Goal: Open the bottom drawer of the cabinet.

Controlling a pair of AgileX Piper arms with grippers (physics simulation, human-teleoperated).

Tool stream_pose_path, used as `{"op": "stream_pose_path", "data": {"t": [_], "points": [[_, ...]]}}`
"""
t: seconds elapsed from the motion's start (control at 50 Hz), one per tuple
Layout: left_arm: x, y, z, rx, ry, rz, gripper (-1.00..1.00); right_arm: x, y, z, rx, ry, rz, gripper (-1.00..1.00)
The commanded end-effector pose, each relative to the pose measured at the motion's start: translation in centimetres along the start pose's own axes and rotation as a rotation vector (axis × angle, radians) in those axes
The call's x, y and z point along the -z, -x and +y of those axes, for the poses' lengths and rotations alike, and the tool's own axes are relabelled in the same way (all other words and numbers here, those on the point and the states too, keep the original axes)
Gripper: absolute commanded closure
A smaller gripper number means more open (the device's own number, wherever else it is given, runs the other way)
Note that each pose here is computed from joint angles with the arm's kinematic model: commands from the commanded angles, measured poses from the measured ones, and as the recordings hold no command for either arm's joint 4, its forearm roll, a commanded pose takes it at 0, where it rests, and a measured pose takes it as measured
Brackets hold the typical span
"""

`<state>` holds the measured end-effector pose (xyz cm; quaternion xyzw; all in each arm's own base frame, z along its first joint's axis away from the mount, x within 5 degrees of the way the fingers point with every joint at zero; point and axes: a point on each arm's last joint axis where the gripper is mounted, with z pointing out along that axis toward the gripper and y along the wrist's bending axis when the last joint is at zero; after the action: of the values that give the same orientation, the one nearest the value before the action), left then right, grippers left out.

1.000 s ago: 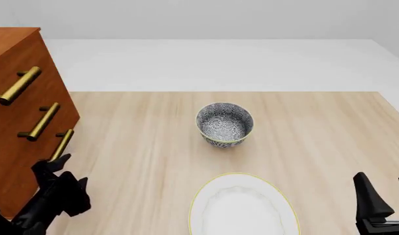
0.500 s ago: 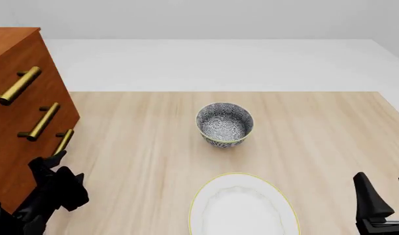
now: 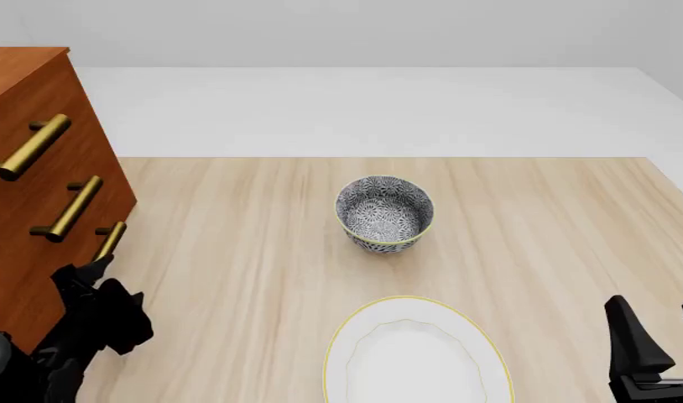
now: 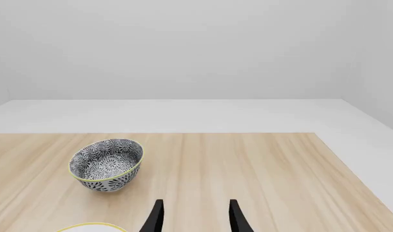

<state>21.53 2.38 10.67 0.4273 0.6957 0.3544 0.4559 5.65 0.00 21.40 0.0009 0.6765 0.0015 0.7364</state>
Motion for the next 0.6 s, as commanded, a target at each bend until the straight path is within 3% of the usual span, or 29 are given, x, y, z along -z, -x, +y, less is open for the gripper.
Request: {"op": "stream_pose_path", "data": {"t": [0.02, 0.6], "points": [[-0.6, -0.3, -0.2, 0.005, -0.010, 0.015, -1.00, 0.0, 0.0, 0.0, 0.000, 0.000, 0.000, -1.00], [-0.7, -1.6, 0.0, 0.006, -0.003, 0.067, -1.00, 0.0, 0.0, 0.0, 0.000, 0.000, 0.000, -1.00]]}}
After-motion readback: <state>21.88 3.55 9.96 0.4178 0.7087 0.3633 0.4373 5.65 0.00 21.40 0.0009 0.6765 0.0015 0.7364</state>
